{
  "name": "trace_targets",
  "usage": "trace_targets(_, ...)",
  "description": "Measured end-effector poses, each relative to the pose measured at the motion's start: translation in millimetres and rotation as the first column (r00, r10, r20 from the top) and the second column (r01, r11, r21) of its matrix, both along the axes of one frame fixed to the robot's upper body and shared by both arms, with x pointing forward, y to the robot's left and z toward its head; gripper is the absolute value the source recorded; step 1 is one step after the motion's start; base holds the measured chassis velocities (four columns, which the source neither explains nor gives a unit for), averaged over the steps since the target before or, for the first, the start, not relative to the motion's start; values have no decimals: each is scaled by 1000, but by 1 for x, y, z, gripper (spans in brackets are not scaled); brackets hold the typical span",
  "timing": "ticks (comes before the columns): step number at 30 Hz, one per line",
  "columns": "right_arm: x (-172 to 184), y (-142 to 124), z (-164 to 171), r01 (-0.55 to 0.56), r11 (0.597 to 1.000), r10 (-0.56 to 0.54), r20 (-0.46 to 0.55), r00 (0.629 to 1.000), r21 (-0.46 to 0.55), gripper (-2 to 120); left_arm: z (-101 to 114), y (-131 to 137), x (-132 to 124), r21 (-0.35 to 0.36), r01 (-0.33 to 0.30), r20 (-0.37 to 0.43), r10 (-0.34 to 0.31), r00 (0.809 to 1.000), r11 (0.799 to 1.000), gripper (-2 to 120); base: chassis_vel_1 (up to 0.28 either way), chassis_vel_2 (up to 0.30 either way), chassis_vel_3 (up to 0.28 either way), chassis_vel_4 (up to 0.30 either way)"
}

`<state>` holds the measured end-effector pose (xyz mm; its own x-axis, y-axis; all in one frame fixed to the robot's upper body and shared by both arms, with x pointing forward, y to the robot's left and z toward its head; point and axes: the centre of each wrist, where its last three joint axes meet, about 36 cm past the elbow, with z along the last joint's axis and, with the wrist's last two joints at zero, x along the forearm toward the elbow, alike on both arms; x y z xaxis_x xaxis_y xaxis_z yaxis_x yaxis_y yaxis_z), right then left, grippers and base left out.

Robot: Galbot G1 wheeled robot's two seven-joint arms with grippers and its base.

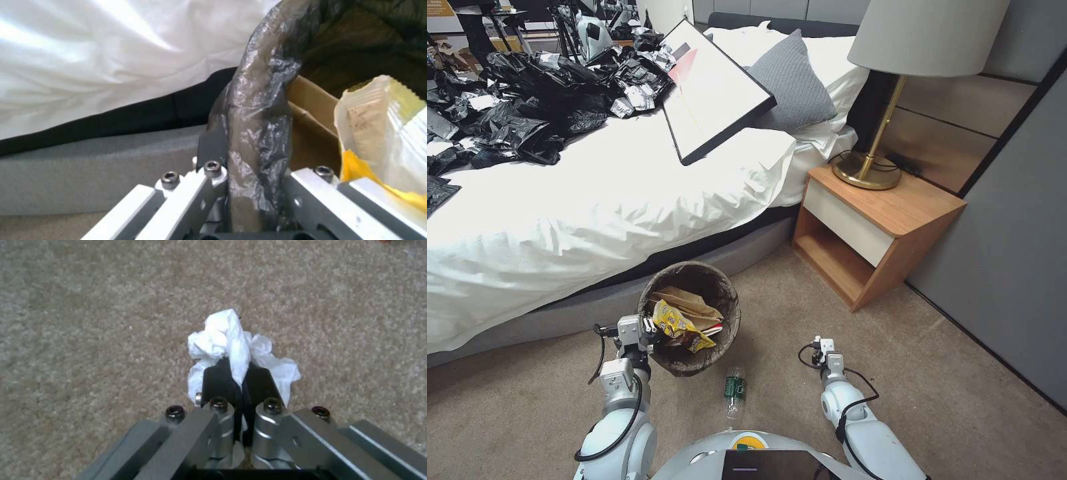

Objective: Pick up the trash bin, then pick up the garbage from the floor and place it into the trash bin.

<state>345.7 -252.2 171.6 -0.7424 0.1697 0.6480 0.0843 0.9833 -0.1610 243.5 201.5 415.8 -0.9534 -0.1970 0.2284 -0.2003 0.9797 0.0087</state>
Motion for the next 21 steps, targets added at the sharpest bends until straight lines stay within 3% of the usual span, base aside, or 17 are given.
trace_targets(12, -5, 2, 11, 1, 1000, 1, 64, 998, -24, 0, 0, 0, 1, 0, 2, 1, -2, 1000, 1000, 0, 0, 0, 0, 0)
trace_targets(16, -8, 9, 28, -21, 999, 27, 150, 988, -42, 0, -2, 0, 1, 0, 1, -4, -1, 1000, 1000, 0, 0, 0, 0, 0)
trace_targets(21, -11, 23, 56, -70, 995, 87, 307, 948, -66, 0, -4, -2, 2, -2, 3, -6, -3, 1000, 1000, 0, 0, 0, 0, 0)
